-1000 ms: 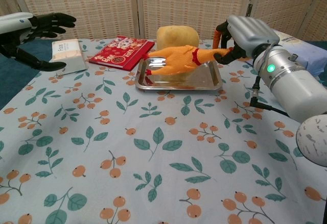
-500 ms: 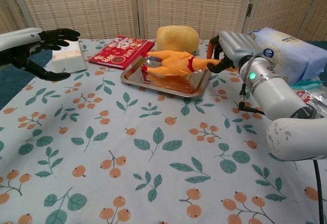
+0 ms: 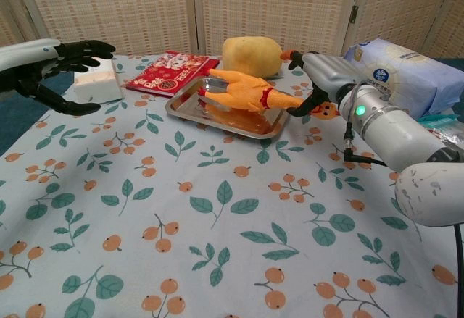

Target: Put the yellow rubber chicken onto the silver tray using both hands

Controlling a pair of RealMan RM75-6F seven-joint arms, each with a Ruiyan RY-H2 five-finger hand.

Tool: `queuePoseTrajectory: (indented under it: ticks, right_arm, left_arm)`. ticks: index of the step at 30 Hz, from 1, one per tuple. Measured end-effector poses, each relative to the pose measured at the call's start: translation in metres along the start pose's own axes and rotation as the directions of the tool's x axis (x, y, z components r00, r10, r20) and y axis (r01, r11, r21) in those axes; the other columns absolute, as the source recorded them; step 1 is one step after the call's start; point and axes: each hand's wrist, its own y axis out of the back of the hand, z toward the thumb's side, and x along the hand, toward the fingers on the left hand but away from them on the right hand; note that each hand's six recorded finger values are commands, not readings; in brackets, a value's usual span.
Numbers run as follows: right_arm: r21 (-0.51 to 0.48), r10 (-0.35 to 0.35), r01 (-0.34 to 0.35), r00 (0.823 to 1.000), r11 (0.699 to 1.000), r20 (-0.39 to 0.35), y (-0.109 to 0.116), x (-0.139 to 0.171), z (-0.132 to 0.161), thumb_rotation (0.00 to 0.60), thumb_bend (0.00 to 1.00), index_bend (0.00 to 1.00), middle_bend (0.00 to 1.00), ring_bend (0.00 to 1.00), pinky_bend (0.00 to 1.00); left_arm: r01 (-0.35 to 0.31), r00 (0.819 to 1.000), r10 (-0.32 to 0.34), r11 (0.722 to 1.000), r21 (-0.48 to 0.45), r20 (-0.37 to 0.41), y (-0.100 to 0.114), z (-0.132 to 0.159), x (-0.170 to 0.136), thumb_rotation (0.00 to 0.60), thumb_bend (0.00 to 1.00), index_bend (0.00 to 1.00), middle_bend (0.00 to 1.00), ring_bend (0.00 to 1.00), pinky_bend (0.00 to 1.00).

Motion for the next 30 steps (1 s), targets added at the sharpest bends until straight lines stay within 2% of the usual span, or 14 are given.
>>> queuePoseTrajectory:
  ticks: [5,9,14,18,24,27,30]
  right_arm:
    - [-0.007,0.053,-0.053,0.998,0.999,-0.038,0.008,0.01,0.003,0.6,0.05,0.0,0.0,0.0,0.19]
    - [-0.036,0.091,-0.094,0.993,0.995,-0.072,0.021,0.023,0.008,0.6,0.04,0.0,0.0,0.0,0.15]
    - [-0.068,0.107,-0.115,0.988,0.991,-0.114,0.049,0.047,0.01,0.6,0.03,0.0,0.0,0.0,0.12]
    - [-0.076,0.102,-0.112,0.986,0.991,-0.132,0.077,0.071,0.004,0.6,0.03,0.0,0.0,0.0,0.03]
    - [0.018,0.042,-0.04,0.995,0.999,-0.092,0.12,0.126,-0.038,0.6,0.03,0.0,0.0,0.0,0.0]
    - [0.092,0.014,-0.008,0.998,0.996,-0.063,0.132,0.164,-0.064,0.6,0.03,0.0,0.0,0.0,0.0]
    - [0.152,-0.015,0.019,1.0,0.988,-0.027,0.138,0.207,-0.085,0.6,0.03,0.0,0.0,0.0,0.0]
  left_arm:
    - [0.006,1.0,-0.006,1.0,-0.01,0.008,0.001,0.005,-0.004,0.6,0.3,0.0,0.0,0.0,0.0]
    - [0.008,1.0,-0.008,1.0,-0.02,0.02,0.002,0.012,-0.008,0.6,0.3,0.0,0.0,0.0,0.0]
    - [0.001,0.999,0.0,1.0,-0.024,0.039,0.005,0.021,-0.017,0.6,0.3,0.0,0.0,0.0,0.0]
    - [0.006,0.999,-0.006,1.0,0.001,0.044,0.009,0.023,-0.033,0.6,0.3,0.0,0.0,0.0,0.0]
    - [0.025,1.0,-0.023,0.992,0.127,-0.021,0.022,0.002,-0.087,0.6,0.32,0.0,0.0,0.0,0.0]
    - [-0.002,0.997,0.018,0.975,0.223,-0.07,0.032,-0.015,-0.12,0.6,0.34,0.0,0.0,0.0,0.0]
    - [-0.07,0.988,0.111,0.94,0.333,-0.107,0.042,-0.03,-0.15,0.6,0.34,0.0,0.0,0.0,0.0]
